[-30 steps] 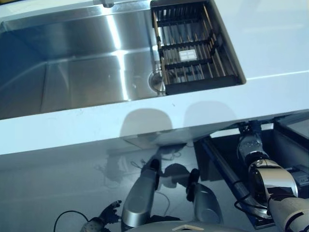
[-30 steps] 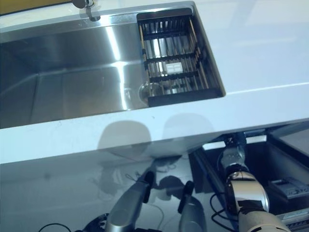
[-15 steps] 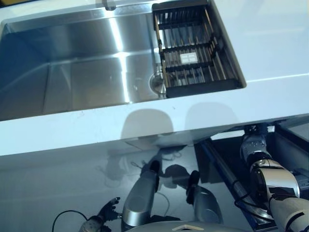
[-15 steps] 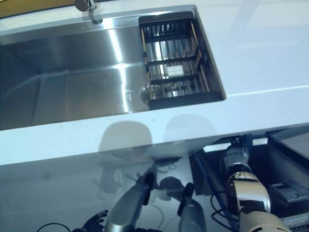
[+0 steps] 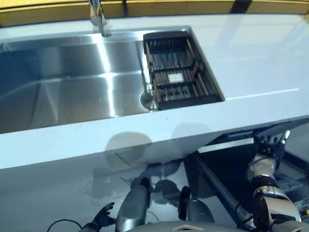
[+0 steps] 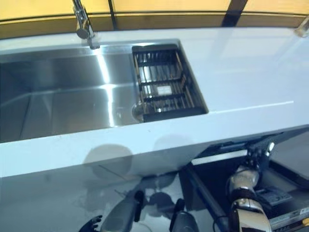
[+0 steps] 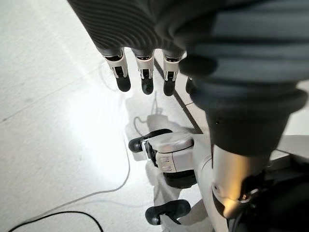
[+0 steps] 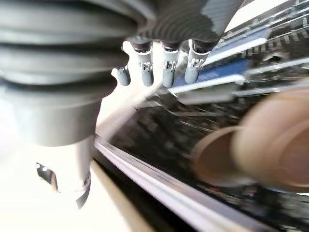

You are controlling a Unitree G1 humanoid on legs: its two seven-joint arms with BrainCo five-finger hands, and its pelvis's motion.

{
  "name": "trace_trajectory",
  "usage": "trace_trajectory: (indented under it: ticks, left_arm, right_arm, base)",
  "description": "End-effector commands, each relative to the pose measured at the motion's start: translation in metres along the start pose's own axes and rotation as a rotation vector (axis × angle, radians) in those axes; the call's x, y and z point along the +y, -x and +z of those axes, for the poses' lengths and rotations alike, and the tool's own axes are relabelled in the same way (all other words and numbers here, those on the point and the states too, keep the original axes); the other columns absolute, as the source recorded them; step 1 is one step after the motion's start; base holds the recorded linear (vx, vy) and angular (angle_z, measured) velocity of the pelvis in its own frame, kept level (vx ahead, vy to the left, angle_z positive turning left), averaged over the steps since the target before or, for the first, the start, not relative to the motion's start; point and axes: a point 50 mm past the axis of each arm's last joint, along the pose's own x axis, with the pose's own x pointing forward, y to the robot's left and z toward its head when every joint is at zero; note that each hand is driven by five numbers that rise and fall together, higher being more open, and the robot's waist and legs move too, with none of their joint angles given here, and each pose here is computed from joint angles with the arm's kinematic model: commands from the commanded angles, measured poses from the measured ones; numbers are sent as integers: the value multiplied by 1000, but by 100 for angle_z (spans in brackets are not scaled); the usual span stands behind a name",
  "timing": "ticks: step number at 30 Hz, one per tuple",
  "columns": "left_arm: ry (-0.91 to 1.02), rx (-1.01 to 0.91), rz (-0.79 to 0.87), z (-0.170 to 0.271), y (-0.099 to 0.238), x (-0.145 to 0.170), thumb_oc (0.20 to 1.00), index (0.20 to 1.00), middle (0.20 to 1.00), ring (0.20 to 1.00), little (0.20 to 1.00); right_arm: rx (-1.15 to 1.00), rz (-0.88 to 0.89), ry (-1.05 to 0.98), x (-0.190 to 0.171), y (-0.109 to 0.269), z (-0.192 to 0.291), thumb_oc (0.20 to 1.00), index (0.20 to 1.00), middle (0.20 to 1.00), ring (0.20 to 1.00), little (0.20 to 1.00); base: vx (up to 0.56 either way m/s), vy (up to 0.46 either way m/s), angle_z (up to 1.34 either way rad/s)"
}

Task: Pick up plates and place into dishwasher.

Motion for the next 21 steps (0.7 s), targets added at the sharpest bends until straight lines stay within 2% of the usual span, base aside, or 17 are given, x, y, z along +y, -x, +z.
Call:
trace_trajectory:
  ticks: [1,4,6,11,13,16,18,21]
  left_arm:
    - [23,20,-10,-17,9,-6,1000,1000,1000,1000,1000]
    - [33,15,0,-16,9,-4,1000,1000,1000,1000,1000]
    - [41,11,6,-14,9,-2,1000,1000,1000,1000,1000]
    - [89,13,23,-14,10,3,1000,1000,1000,1000,1000]
    - [107,15,25,-16,11,3,1000,1000,1000,1000,1000]
    - [130,16,26,-17,12,3,1000,1000,1000,1000,1000]
    - [142,18,30,-17,12,5,1000,1000,1000,1000,1000]
    - [143,19,32,-17,12,9,1000,1000,1000,1000,1000]
  right_arm:
    - [-118,51,7,11,-8,33,1000,1000,1000,1000,1000]
    - [-153,53,126,12,-7,40,1000,1000,1000,1000,1000]
    - [-188,106,249,26,-5,43,1000,1000,1000,1000,1000]
    - [-296,231,662,52,8,49,1000,1000,1000,1000,1000]
    - [-331,249,753,53,10,58,1000,1000,1000,1000,1000]
    - [-393,202,824,44,10,80,1000,1000,1000,1000,1000]
    - [-425,102,917,28,10,95,1000,1000,1000,1000,1000]
    - [-393,5,987,5,11,104,1000,1000,1000,1000,1000]
  base:
    - [-18,66,-17]
    - [-25,61,-8]
    - [-29,53,-13]
    - [-23,47,-9]
    - [-9,31,-21]
    - [-17,9,-19]
    - [-30,-18,-24]
    - [-40,-36,-11]
